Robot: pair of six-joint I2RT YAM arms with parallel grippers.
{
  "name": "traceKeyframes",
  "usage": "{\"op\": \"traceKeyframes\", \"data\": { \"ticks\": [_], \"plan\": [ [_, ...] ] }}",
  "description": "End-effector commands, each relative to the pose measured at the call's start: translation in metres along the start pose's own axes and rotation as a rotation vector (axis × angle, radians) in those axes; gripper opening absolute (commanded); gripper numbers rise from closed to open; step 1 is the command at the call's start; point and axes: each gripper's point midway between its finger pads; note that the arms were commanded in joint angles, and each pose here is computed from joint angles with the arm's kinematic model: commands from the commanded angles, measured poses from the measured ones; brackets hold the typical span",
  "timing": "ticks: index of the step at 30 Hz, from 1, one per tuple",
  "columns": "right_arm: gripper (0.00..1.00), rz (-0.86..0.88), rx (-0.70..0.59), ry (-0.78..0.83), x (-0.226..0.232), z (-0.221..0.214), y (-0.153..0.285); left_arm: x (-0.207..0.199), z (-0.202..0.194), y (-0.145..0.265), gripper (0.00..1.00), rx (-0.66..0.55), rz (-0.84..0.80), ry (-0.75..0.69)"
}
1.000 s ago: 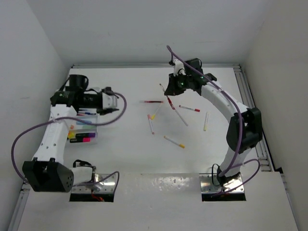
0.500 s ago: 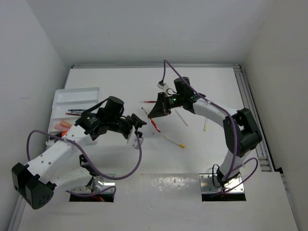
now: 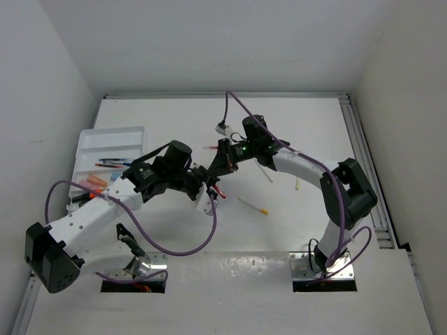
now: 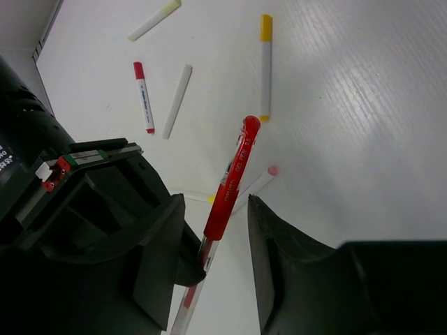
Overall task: Sort the stationery into containers
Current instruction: Pass the stationery from the right arm to the left, then place the stationery into the container
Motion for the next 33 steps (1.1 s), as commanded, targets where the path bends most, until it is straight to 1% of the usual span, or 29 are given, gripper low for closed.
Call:
{"op": "traceKeyframes", "data": {
  "ticks": [1, 2, 4, 5, 7, 8, 10, 11, 12, 15, 16, 18, 19, 20, 21, 22, 23, 24, 25, 26, 27, 28, 29, 30, 31, 32, 33],
  "plan": [
    [0.00, 0.055, 0.008, 0.056, 0.019, 0.003, -0.001, 0.002, -0.001, -0.004, 0.45, 0.008, 0.004, -0.024],
    [0.00, 0.062, 0.010, 0.056, 0.022, 0.003, 0.000, -0.003, -0.004, -0.005, 0.43, 0.016, -0.009, -0.020],
    [0.00, 0.069, 0.014, 0.064, 0.026, 0.002, 0.000, -0.011, -0.008, -0.006, 0.35, 0.032, -0.034, -0.025],
    [0.00, 0.070, 0.011, 0.069, 0.027, 0.002, 0.001, -0.015, -0.009, -0.006, 0.27, 0.038, -0.045, -0.023],
    [0.00, 0.074, 0.015, 0.077, 0.029, 0.001, 0.001, -0.018, -0.012, -0.004, 0.20, 0.056, -0.060, -0.010],
    [0.02, 0.072, 0.017, 0.073, 0.029, 0.000, 0.002, -0.020, -0.014, -0.002, 0.16, 0.064, -0.064, 0.005],
    [0.10, 0.070, 0.015, 0.083, 0.030, 0.003, 0.002, -0.014, -0.023, 0.004, 0.12, 0.102, -0.042, 0.038],
    [0.24, 0.062, 0.009, 0.074, 0.028, 0.005, 0.004, -0.008, -0.027, 0.008, 0.10, 0.132, -0.020, 0.056],
    [0.30, 0.064, 0.003, 0.089, 0.031, 0.009, 0.005, -0.003, -0.039, 0.016, 0.08, 0.168, 0.002, 0.085],
    [0.45, 0.042, -0.039, 0.064, 0.023, 0.029, 0.019, 0.013, -0.058, 0.036, 0.05, 0.227, 0.063, 0.143],
    [0.46, 0.040, -0.058, 0.078, 0.025, 0.038, 0.024, 0.014, -0.075, 0.048, 0.04, 0.264, 0.078, 0.191],
    [0.47, 0.015, -0.118, 0.045, 0.012, 0.062, 0.043, 0.015, -0.091, 0.064, 0.04, 0.299, 0.069, 0.212],
    [0.47, 0.009, -0.169, 0.046, 0.009, 0.080, 0.059, 0.006, -0.114, 0.075, 0.03, 0.344, 0.043, 0.242],
    [0.47, 0.002, -0.188, 0.041, 0.006, 0.086, 0.064, 0.002, -0.126, 0.082, 0.03, 0.368, 0.033, 0.261],
    [0.47, -0.012, -0.215, 0.043, 0.000, 0.097, 0.071, -0.001, -0.149, 0.096, 0.03, 0.408, 0.034, 0.307],
    [0.47, -0.029, -0.242, 0.036, -0.007, 0.106, 0.081, -0.009, -0.159, 0.104, 0.03, 0.420, 0.004, 0.311],
    [0.47, -0.059, -0.263, 0.032, -0.017, 0.113, 0.089, -0.012, -0.185, 0.121, 0.03, 0.457, -0.002, 0.331],
    [0.47, -0.089, -0.257, 0.004, -0.025, 0.110, 0.092, -0.011, -0.192, 0.131, 0.03, 0.462, -0.018, 0.348],
    [0.47, -0.110, -0.257, 0.009, -0.030, 0.111, 0.093, -0.014, -0.203, 0.140, 0.03, 0.474, -0.029, 0.361],
    [0.47, -0.137, -0.255, 0.055, -0.036, 0.114, 0.095, -0.036, -0.229, 0.151, 0.03, 0.490, -0.060, 0.438],
    [0.47, -0.181, -0.250, 0.027, -0.047, 0.111, 0.096, -0.038, -0.239, 0.163, 0.03, 0.504, -0.092, 0.414],
    [0.47, -0.200, -0.247, 0.033, -0.051, 0.110, 0.097, -0.043, -0.251, 0.170, 0.03, 0.512, -0.100, 0.423],
    [0.46, -0.220, -0.240, 0.053, -0.058, 0.110, 0.098, -0.064, -0.273, 0.181, 0.03, 0.541, -0.125, 0.475],
    [0.46, -0.244, -0.246, 0.056, -0.064, 0.110, 0.098, -0.068, -0.285, 0.189, 0.03, 0.556, -0.134, 0.457],
    [0.46, -0.264, -0.239, 0.048, -0.069, 0.108, 0.098, -0.081, -0.303, 0.201, 0.03, 0.576, -0.144, 0.483],
    [0.46, -0.285, -0.235, 0.075, -0.074, 0.108, 0.099, -0.085, -0.310, 0.207, 0.03, 0.588, -0.152, 0.479],
    [0.46, -0.328, -0.232, 0.063, -0.085, 0.107, 0.100, -0.086, -0.318, 0.215, 0.04, 0.606, -0.152, 0.469]
  ]
}}
Point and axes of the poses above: each gripper's point midway between its finger pads, its own y axis back along the fingers, its own x axis along the line the jaws close on, z = x × y, and after that the axes turned 9 degrees about -y, right-handed
